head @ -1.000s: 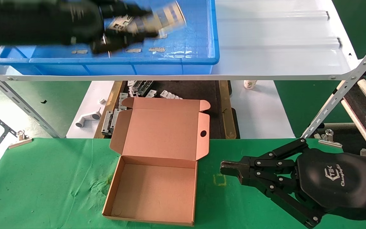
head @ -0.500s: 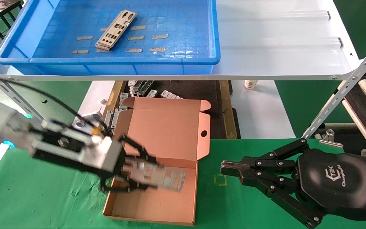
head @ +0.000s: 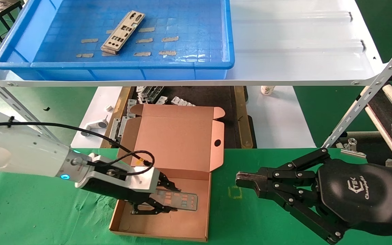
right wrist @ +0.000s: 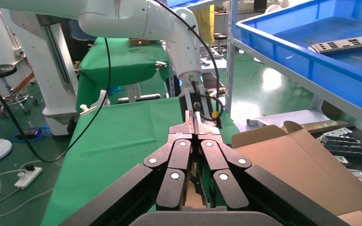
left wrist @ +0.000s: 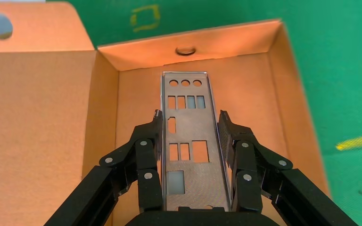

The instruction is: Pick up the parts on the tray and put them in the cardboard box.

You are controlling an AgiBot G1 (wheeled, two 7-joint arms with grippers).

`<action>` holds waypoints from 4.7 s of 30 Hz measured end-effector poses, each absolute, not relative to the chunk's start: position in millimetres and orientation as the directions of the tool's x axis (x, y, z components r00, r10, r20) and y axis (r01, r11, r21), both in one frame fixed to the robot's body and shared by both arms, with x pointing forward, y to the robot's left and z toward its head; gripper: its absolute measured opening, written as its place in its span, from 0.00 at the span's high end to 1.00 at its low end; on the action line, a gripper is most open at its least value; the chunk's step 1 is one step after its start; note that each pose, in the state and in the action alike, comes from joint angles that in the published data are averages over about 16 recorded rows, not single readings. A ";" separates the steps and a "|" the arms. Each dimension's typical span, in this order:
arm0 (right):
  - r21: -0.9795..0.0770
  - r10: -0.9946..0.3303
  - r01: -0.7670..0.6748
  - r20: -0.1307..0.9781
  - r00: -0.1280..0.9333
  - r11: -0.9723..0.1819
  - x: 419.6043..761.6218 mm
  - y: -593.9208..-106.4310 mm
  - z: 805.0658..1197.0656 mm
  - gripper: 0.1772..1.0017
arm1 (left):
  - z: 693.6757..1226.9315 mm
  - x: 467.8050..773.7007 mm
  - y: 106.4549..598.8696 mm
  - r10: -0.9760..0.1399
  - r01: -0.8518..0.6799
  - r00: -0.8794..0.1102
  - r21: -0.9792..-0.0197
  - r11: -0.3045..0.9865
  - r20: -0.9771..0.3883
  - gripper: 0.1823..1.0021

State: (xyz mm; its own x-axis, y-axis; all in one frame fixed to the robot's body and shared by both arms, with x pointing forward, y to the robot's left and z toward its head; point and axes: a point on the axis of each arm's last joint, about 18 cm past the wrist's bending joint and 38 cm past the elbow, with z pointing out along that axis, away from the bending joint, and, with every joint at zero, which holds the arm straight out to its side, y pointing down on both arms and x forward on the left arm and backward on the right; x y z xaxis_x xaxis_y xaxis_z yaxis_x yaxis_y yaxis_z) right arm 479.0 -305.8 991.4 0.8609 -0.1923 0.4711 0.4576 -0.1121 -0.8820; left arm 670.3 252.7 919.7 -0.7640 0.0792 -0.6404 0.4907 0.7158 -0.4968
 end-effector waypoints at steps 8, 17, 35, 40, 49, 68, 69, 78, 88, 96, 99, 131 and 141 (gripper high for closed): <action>-0.882 -0.192 0.458 0.471 0.861 -0.112 479.0 -305.8 991.4 0.98 | 911.5 679.2 244.7 0.047 0.461 -0.777 -0.517 0.721 -0.628 0.66; -0.882 -0.192 0.458 0.471 0.861 -0.112 479.0 -305.8 991.4 0.98 | 915.7 681.1 246.0 0.030 0.455 -0.776 -0.525 0.720 -0.630 0.60; -0.882 -0.192 0.458 0.471 0.861 -0.112 479.0 -305.8 991.4 0.98 | 936.2 665.2 253.3 -0.070 0.478 -0.774 -0.654 0.586 -0.629 0.23; -0.882 -0.192 0.458 0.471 0.861 -0.112 479.0 -305.8 991.4 0.96 | 938.7 657.0 256.1 -0.115 0.478 -0.780 -0.704 0.525 -0.615 0.14; -0.882 -0.192 0.458 0.471 0.861 -0.112 479.0 -305.8 991.4 0.90 | 946.6 636.6 264.7 -0.180 0.478 -0.790 -0.773 0.416 -0.586 0.03; -0.882 -0.192 0.458 0.471 0.861 -0.112 479.0 -305.8 991.4 0.45 | 970.4 570.2 288.6 -0.239 0.481 -0.817 -0.849 0.219 -0.525 0.00; -0.882 -0.192 0.458 0.471 0.861 -0.112 479.0 -305.8 991.4 0.42 | 971.7 566.0 289.7 -0.239 0.481 -0.819 -0.851 0.211 -0.522 0.00; -0.882 -0.192 0.458 0.471 0.861 -0.112 479.0 -305.8 991.4 0.19 | 982.9 524.1 297.5 -0.223 0.477 -0.837 -0.866 0.150 -0.500 0.00; -0.882 -0.193 0.458 0.471 0.861 -0.112 479.0 -305.8 991.4 0.05 | 991.3 481.0 299.9 -0.183 0.470 -0.856 -0.875 0.115 -0.484 0.00; -0.882 -0.193 0.457 0.471 0.861 -0.112 479.1 -305.9 991.4 0.01 | 993.3 468.2 299.7 -0.168 0.468 -0.861 -0.877 0.109 -0.481 0.00; -0.882 -0.193 0.457 0.471 0.861 -0.112 479.1 -305.9 991.4 0.00 | 993.4 467.6 299.7 -0.167 0.469 -0.861 -0.877 0.108 -0.481 0.00; -0.882 -0.193 0.457 0.471 0.861 -0.112 479.1 -305.9 991.4 0.00 | 992.1 475.5 300.1 -0.178 0.465 -0.860 -0.878 0.112 -0.478 0.00; -0.882 -0.193 0.457 0.471 0.861 -0.112 479.0 -305.9 991.4 0.00 | 991.9 475.9 300.1 -0.179 0.465 -0.860 -0.878 0.113 -0.478 0.00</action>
